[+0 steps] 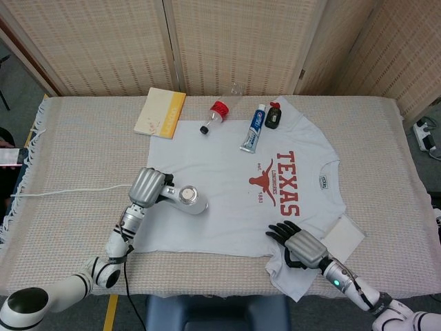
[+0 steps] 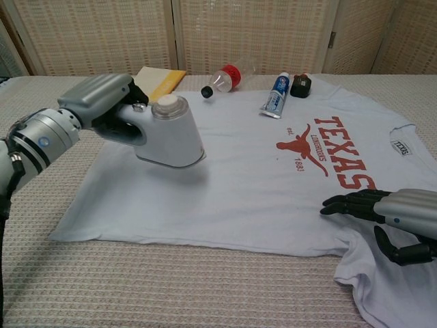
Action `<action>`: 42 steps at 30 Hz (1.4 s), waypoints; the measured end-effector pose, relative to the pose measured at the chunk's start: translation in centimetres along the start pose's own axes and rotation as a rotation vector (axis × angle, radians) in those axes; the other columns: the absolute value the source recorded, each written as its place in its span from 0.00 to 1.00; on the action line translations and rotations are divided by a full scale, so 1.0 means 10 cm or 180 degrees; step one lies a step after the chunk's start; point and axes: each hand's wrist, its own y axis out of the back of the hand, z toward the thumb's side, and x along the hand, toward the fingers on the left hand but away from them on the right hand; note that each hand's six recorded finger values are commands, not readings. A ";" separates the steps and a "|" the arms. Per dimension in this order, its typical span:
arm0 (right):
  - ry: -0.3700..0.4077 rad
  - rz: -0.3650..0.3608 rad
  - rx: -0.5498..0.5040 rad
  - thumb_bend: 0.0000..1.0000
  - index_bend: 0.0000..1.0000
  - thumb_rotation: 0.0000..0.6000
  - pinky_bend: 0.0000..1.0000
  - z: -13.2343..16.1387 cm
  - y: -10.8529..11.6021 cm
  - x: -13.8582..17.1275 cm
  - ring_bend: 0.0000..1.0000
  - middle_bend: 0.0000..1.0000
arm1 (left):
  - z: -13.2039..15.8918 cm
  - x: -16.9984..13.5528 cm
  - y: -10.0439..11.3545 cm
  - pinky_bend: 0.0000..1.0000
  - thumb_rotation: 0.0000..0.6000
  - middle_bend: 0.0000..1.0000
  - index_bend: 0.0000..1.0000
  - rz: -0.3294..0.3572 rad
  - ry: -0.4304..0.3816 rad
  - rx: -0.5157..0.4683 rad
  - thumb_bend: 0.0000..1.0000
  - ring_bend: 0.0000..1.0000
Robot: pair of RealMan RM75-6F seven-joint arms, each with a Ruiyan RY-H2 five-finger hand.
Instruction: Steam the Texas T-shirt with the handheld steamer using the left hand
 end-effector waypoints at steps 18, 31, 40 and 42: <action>0.0002 0.0006 -0.0001 0.96 0.00 0.42 0.00 0.04 0.00 -0.01 0.00 0.01 | -0.23 0.29 -0.32 0.76 1.00 1.00 0.90 -0.0200 0.0338 0.0550 0.38 0.86; -0.0007 0.0017 0.0002 0.96 0.00 0.42 0.00 0.08 0.03 -0.02 0.00 0.01 | -1.27 -0.01 -0.10 0.76 1.00 1.00 0.90 -0.0134 0.1195 0.0443 0.38 0.86; -0.0025 -0.0011 0.0000 0.96 0.00 0.42 0.00 0.07 0.06 0.00 0.00 0.01 | -1.59 -0.30 0.13 0.76 1.00 1.00 0.90 0.0219 0.1371 0.0124 0.37 0.86; -0.0026 -0.0017 -0.0006 0.96 0.00 0.41 0.00 0.06 0.07 0.00 0.00 0.01 | -1.57 -0.36 0.19 0.76 1.00 1.00 0.90 0.0344 0.1294 0.0034 0.37 0.86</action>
